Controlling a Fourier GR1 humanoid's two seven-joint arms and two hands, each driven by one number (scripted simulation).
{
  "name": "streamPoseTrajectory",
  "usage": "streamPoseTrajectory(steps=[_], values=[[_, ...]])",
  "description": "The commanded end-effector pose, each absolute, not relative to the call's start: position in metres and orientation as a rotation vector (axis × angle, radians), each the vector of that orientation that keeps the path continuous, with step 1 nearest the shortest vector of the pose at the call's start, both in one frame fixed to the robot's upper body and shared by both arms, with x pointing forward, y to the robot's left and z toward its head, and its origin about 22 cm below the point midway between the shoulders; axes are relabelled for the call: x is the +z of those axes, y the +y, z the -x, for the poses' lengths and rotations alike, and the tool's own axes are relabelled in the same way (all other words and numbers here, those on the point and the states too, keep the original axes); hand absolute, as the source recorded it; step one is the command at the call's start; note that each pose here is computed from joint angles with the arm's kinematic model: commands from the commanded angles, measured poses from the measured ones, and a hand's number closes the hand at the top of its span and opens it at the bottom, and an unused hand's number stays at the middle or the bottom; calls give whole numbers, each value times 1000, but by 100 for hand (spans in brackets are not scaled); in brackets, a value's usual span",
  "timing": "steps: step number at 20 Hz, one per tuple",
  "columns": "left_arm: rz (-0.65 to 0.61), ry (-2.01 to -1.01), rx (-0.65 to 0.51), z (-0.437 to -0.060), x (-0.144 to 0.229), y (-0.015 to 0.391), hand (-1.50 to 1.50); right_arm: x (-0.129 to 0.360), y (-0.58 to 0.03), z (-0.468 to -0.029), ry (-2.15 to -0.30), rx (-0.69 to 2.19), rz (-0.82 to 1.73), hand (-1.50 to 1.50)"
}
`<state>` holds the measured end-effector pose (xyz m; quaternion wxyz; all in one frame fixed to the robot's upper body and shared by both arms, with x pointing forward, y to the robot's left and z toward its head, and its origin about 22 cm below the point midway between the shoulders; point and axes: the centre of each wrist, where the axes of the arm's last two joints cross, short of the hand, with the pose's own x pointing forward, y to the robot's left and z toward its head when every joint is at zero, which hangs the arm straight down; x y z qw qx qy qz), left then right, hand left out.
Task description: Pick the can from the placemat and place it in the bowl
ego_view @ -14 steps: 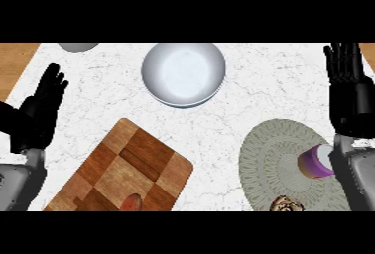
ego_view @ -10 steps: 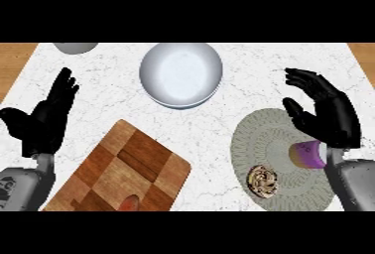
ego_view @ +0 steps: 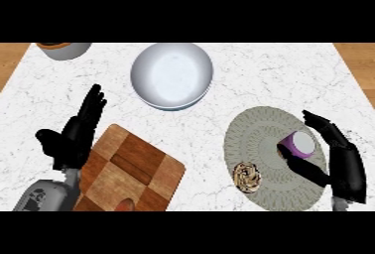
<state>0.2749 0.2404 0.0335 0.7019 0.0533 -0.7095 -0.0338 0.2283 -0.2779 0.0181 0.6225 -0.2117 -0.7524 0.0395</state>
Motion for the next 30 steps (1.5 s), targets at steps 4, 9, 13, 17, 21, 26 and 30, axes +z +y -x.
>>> streamPoseTrajectory(steps=[4,9,13,17,21,26,30], values=[[-83,-1597,-113,-282,36,217,0,39,-268,-170,-1885,32,608,-150],[-80,-1594,-93,-281,23,215,0,107,-287,-158,-1737,112,805,-150],[-88,-1598,-121,-273,37,221,0,142,-293,-164,-1594,157,787,-150],[-78,-1593,-110,-270,24,218,0,154,-305,-188,-1433,185,707,-150],[-61,-1598,-118,-279,27,219,0,157,-302,-198,-1281,251,694,-150],[-67,-1603,-119,-274,8,221,0,123,-298,-205,-1160,313,647,-150],[-72,-1594,-101,-274,30,224,0,128,-303,-199,-1135,303,633,-150]])
